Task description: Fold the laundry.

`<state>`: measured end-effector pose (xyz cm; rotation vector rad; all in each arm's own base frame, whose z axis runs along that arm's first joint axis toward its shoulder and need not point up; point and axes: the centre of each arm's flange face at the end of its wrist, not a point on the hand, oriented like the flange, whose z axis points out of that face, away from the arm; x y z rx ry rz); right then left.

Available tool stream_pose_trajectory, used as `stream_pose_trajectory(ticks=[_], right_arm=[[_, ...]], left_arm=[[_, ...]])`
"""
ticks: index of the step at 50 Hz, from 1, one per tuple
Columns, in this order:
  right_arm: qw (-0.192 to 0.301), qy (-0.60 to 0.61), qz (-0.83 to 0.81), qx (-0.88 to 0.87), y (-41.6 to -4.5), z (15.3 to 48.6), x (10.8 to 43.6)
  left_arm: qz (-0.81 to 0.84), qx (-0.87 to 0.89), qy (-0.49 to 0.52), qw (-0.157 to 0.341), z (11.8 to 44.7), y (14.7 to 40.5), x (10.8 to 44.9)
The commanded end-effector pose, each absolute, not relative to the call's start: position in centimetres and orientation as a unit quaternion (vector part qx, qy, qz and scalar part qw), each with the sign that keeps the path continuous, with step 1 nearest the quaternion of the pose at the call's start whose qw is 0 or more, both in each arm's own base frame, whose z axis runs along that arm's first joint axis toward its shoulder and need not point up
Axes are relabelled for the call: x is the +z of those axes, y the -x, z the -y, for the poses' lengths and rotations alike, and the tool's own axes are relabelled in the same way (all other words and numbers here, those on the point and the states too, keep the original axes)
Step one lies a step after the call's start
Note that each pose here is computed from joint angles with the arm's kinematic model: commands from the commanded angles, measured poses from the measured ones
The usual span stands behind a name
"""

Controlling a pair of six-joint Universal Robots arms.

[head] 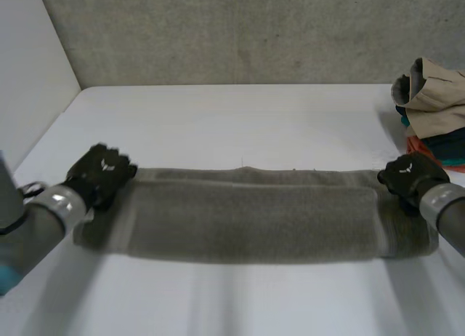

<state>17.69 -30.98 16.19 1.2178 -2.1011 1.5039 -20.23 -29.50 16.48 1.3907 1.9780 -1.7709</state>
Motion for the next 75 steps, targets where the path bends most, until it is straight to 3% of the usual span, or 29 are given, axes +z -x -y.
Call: stream_pose_trajectory(ticks=[1, 10, 19, 26, 31, 35, 44, 55, 69, 73, 75], right_arm=[[0.173, -0.403, 0.704, 0.558, -19.3, 33.9, 15.1], [0.186, -0.397, 0.672, 0.597, -21.2, 38.0, 14.0], [0.206, -0.364, 0.667, 0.616, -22.3, 39.2, 14.7], [0.145, -0.331, 0.684, 0.633, -21.4, 36.2, 18.9], [0.059, -0.339, 0.73, 0.591, -19.4, 32.4, 21.3], [0.024, -0.304, 0.789, 0.534, -16.2, 30.9, 20.7], [-0.013, -0.282, 0.819, 0.5, -13.7, 29.1, 16.5], [-0.003, -0.278, 0.81, 0.517, -13.2, 30.1, 13.0], [0.021, -0.272, 0.805, 0.527, -12.5, 31.3, 12.0], [0.076, -0.237, 0.795, 0.553, -9.4, 32.2, 14.5], [0.139, -0.227, 0.781, 0.565, -6.2, 33.1, 16.4]], left_arm=[[-0.643, -0.616, -0.441, 0.112, 34.2, 22.2, 15.4], [-0.64, -0.627, -0.419, 0.145, 37.5, 24.0, 14.5], [-0.625, -0.635, -0.434, 0.131, 36.5, 26.9, 14.3], [-0.628, -0.663, -0.389, 0.12, 34.7, 26.3, 18.7], [-0.64, -0.68, -0.348, 0.079, 32.5, 25.6, 21.1], [-0.647, -0.687, -0.328, 0.049, 30.9, 25.0, 21.9], [-0.664, -0.669, -0.335, 0.014, 29.1, 24.8, 20.3], [-0.662, -0.67, -0.336, 0.012, 28.9, 25.0, 19.6], [-0.658, -0.675, -0.332, 0.015, 29.1, 24.9, 19.7], [-0.661, -0.672, -0.332, 0.016, 28.8, 24.7, 19.6], [-0.662, -0.672, -0.332, 0.016, 28.6, 24.5, 19.7]])
